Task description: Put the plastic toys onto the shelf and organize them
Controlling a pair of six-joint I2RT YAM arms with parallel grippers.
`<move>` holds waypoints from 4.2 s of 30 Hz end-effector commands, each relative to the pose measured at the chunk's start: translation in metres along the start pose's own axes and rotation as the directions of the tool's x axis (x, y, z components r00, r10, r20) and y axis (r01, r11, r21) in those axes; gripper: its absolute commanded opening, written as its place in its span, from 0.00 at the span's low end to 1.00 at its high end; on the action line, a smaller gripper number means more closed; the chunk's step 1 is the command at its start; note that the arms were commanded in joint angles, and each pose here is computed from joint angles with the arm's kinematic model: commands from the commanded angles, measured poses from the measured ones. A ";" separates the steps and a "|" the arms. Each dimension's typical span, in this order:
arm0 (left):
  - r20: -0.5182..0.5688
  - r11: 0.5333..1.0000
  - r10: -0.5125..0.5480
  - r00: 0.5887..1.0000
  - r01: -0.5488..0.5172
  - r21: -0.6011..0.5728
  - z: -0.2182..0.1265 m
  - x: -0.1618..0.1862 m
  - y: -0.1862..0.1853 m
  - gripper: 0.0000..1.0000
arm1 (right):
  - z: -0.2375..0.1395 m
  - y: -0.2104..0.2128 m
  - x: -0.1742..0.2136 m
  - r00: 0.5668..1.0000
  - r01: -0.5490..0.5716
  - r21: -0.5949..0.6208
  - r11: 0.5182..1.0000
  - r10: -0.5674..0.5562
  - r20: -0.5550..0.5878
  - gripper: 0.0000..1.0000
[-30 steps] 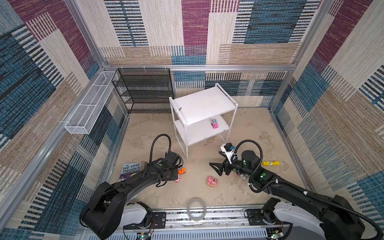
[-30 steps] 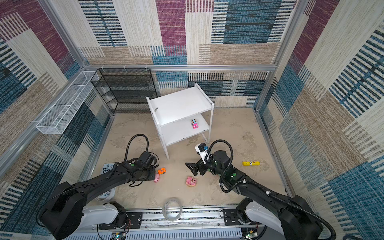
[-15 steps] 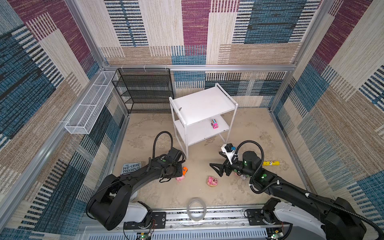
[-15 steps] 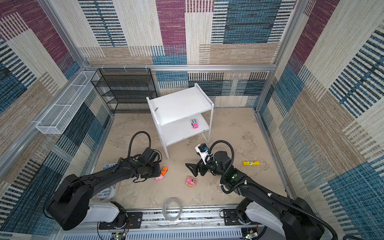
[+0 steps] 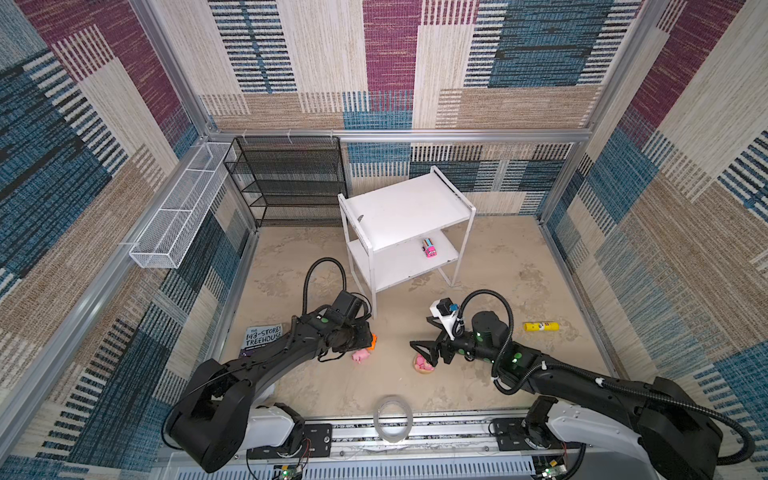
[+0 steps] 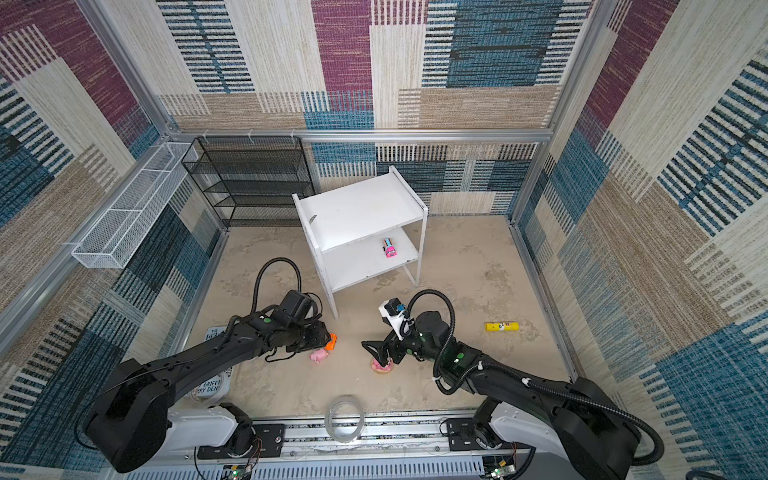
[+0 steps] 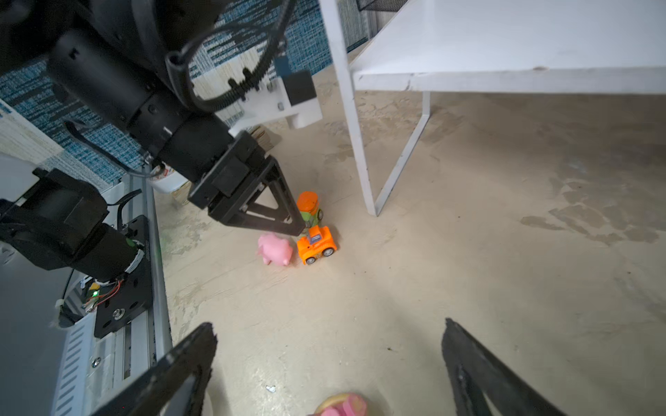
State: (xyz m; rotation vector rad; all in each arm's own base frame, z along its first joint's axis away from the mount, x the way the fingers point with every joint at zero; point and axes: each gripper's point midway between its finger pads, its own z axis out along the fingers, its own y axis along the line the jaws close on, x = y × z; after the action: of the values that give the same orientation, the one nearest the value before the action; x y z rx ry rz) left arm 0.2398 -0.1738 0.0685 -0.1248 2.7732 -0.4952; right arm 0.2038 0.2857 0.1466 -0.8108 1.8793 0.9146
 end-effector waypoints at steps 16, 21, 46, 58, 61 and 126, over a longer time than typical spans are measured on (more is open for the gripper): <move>0.251 0.930 -0.124 0.960 0.200 -0.307 -0.109 -0.018 0.092 0.97 | 0.127 0.033 0.020 0.971 0.032 0.178 0.983 0.012 -0.240 0.67; 0.296 0.943 -0.131 0.946 0.211 -0.257 -0.121 -0.020 0.098 0.99 | 0.151 0.035 0.025 0.955 0.042 0.202 0.978 0.020 -0.295 0.65; 0.354 0.959 -0.148 0.924 0.222 -0.178 -0.131 -0.028 0.096 0.99 | 0.197 0.020 0.039 0.903 0.152 0.289 0.945 -0.014 -0.430 0.49; 0.352 0.961 -0.149 0.924 0.219 -0.169 -0.130 -0.028 0.096 0.99 | 0.203 0.022 0.033 0.903 0.177 0.275 0.945 -0.044 -0.428 0.32; 0.352 0.962 -0.148 0.924 0.218 -0.168 -0.130 -0.029 0.095 0.99 | 0.200 0.024 0.024 0.912 0.177 0.275 0.945 -0.053 -0.407 0.29; 0.445 0.231 0.688 0.573 -0.754 0.615 -0.186 0.070 -0.157 0.84 | -0.051 0.096 -0.068 0.977 0.098 -0.539 0.836 -0.186 -0.110 0.23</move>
State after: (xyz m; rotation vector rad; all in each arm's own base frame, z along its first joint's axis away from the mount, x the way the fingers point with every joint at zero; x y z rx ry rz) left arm 0.1331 -0.2663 0.2630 1.1571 1.9869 -1.2099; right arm 0.1509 0.3031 0.2464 -1.2862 1.7398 1.2374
